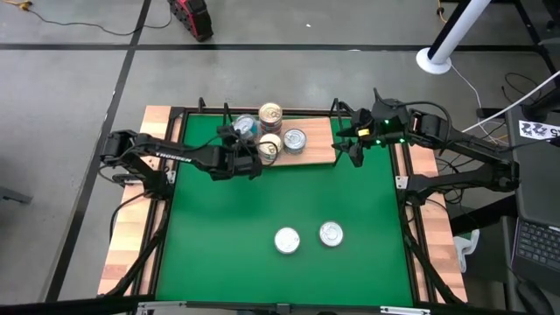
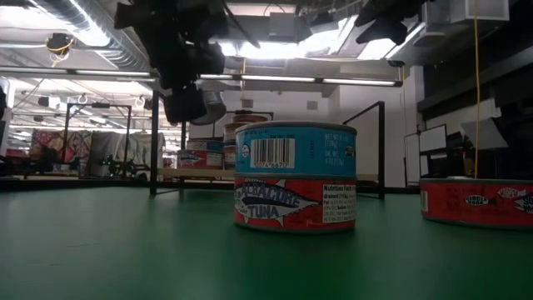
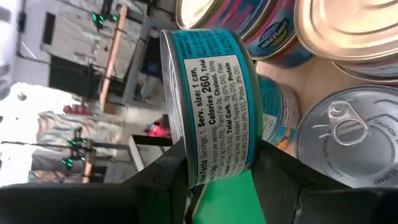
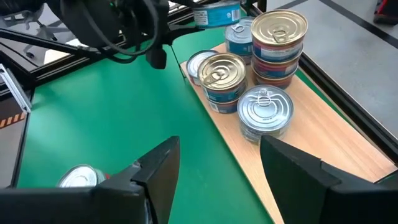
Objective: Stack canned seafood by type on shelf
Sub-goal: Stack the yellow-blue tuna can on top of the yellow-blue tuna can on the shelf
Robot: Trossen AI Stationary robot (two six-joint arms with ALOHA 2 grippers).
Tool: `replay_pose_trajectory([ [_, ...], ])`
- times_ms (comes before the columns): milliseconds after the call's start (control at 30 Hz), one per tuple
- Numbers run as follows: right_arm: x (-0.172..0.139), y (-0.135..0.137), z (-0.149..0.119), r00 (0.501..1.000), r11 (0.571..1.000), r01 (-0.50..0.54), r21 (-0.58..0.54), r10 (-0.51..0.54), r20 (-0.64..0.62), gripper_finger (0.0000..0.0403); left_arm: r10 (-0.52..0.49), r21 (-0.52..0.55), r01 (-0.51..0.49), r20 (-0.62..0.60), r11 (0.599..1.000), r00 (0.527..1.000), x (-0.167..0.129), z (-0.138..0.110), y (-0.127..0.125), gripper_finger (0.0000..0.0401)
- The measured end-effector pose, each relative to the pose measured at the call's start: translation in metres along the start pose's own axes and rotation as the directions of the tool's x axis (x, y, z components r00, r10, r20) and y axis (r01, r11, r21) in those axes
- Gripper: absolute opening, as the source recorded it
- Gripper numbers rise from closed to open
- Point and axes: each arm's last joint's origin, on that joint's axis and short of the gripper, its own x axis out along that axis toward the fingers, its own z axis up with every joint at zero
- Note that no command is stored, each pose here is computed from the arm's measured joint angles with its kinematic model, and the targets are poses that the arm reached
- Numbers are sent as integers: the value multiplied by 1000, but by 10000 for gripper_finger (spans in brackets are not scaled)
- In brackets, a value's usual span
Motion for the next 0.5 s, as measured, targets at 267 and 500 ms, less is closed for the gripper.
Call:
replay_pose_trajectory([
  [267,0,0,2,1000,1000,-3,-2,3,17,222,-87,-69,81,-85,994,993,26,-3,10,140],
  [500,0,0,2,1000,1000,-3,-8,3,17,222,-75,-116,63,-103,991,992,42,-2,19,140],
])
